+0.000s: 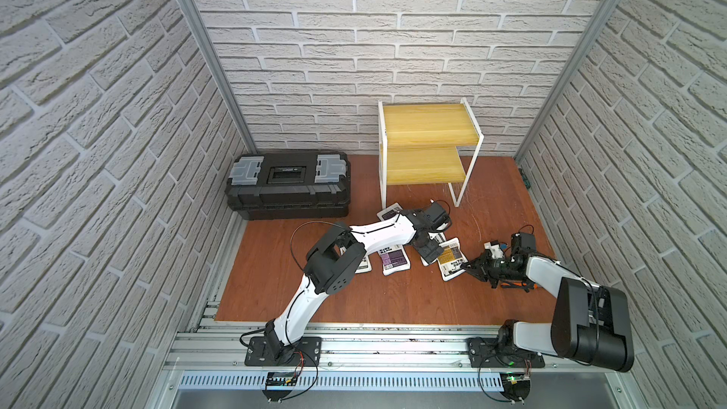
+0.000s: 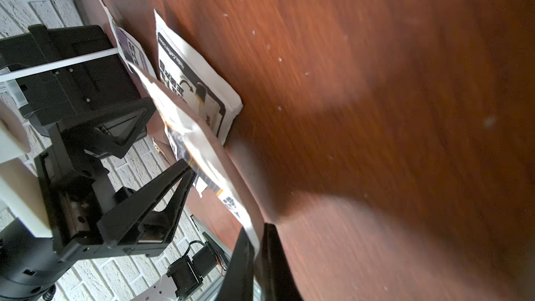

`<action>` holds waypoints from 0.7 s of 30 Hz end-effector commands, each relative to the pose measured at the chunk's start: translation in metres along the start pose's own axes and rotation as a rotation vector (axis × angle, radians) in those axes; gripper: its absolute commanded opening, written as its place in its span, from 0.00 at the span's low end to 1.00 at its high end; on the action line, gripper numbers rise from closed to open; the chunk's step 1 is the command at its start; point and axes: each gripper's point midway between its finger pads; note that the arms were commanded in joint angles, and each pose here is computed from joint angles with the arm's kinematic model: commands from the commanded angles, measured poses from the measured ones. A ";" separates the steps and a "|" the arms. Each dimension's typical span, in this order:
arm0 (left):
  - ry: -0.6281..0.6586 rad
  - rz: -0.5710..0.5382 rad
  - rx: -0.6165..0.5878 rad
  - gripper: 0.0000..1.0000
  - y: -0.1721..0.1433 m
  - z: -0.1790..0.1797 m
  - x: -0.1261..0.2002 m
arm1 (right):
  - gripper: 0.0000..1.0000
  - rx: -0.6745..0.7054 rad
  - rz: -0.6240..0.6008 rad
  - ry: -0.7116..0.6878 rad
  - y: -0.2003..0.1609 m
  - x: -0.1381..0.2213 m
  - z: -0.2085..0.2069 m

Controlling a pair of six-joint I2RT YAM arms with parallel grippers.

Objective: Place the bagged coffee beans on the shelf by color
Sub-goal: Pick up the bagged coffee beans at the center of the board.

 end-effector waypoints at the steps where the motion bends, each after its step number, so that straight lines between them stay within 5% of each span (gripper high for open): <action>1: 0.009 -0.101 0.055 0.99 0.025 0.009 0.059 | 0.03 0.014 -0.006 0.013 -0.006 0.011 0.013; 12: 0.087 -0.276 0.162 0.98 0.046 0.050 0.189 | 0.03 0.072 -0.044 0.104 -0.031 0.047 0.064; 21: 0.154 -0.541 0.272 0.98 0.062 0.101 0.303 | 0.03 0.210 -0.048 0.214 -0.062 0.087 0.141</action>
Point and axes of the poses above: each gripper's point midway between its finger pads, its own x axis back along the fingers, its own z axis along the line the jaws close on, y = z × x, and after that the axes turned 6 degrees about -x, right-handed
